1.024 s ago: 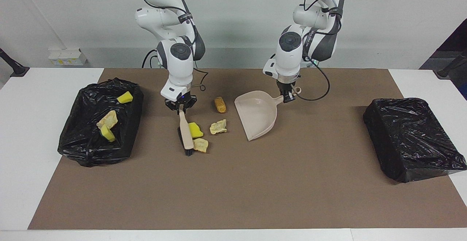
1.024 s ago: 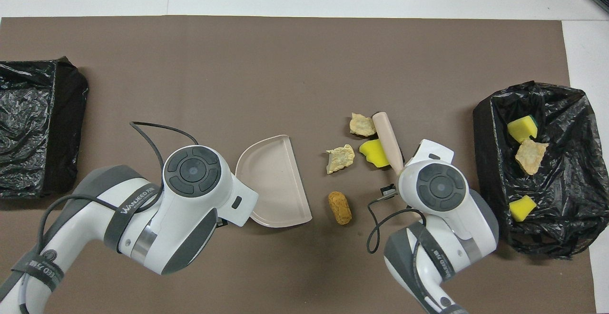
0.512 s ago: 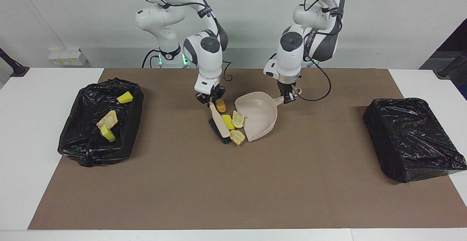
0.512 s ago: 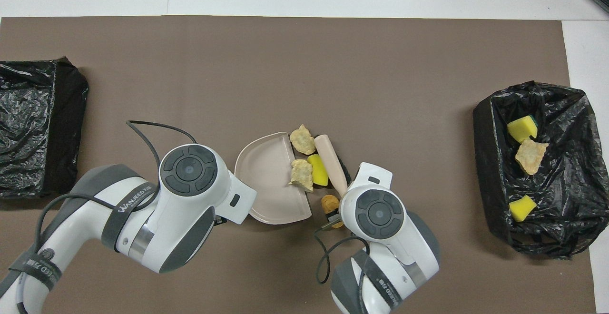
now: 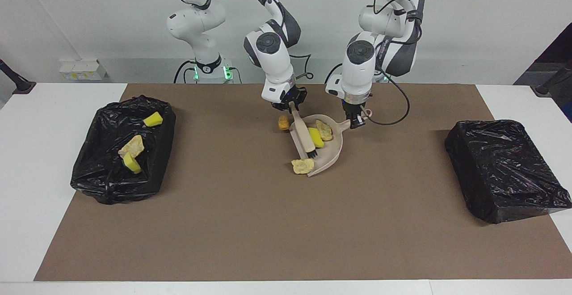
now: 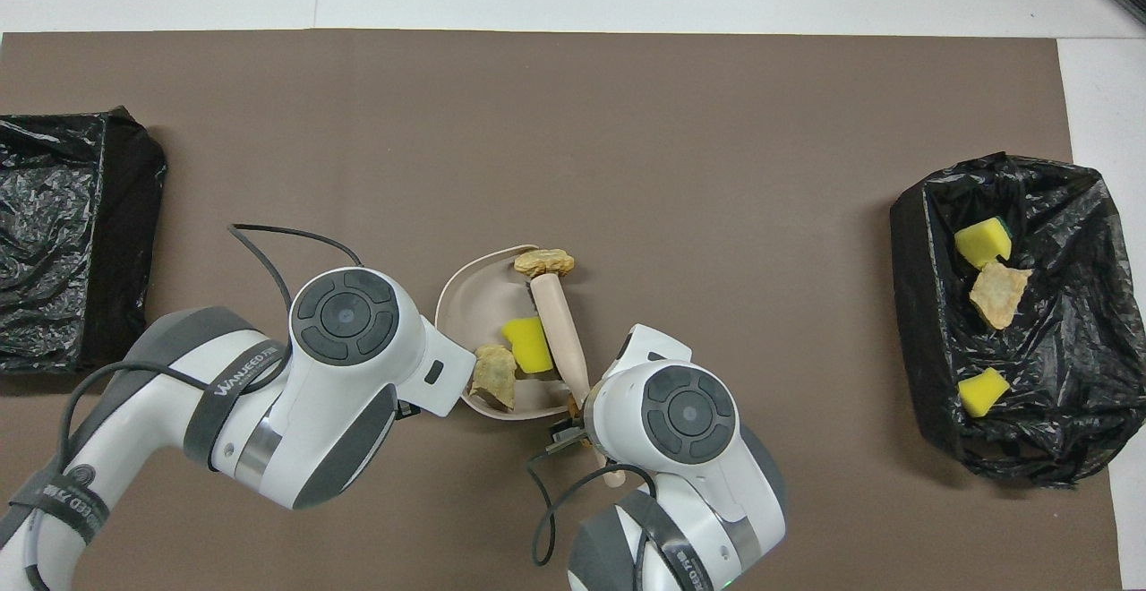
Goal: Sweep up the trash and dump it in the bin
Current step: 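Sweep the pieces into the dustpan with the right gripper's brush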
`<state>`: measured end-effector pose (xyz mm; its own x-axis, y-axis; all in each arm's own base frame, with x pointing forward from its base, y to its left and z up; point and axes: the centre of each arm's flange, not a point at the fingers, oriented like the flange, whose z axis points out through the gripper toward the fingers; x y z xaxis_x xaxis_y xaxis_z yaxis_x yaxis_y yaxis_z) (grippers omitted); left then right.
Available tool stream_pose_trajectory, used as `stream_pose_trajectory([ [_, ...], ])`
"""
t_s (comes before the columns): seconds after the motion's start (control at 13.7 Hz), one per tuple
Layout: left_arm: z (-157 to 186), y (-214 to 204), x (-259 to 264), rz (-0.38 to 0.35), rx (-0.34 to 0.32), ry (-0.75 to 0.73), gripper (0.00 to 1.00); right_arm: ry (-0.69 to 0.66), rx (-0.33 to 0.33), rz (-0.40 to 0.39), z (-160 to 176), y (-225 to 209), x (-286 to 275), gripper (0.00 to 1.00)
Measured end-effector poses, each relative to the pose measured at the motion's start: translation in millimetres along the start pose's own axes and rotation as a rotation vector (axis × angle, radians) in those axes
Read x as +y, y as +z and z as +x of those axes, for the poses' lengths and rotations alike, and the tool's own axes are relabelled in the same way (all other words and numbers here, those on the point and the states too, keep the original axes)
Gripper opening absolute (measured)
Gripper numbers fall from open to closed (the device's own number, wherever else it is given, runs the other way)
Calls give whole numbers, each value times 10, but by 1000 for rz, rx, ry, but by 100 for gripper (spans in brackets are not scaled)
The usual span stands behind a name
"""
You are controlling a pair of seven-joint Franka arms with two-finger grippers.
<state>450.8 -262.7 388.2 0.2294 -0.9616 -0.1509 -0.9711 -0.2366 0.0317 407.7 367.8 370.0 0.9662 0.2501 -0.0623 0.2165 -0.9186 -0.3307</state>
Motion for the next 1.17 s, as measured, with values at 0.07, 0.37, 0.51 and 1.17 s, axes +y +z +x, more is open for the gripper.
stream_pose_trajectory([
  [0.07,1,0,1,0,0,4,33,10,-6,26,10,-17,-72,26],
  [0.37,1,2,6,-2,-2,62,33,26,-84,30,86,-400,36,26],
  [0.51,1,5,7,-2,-3,67,33,24,-97,-39,136,-708,308,26],
  [1.17,-6,58,41,-11,-10,167,33,82,-202,-218,-196,-736,1782,26],
])
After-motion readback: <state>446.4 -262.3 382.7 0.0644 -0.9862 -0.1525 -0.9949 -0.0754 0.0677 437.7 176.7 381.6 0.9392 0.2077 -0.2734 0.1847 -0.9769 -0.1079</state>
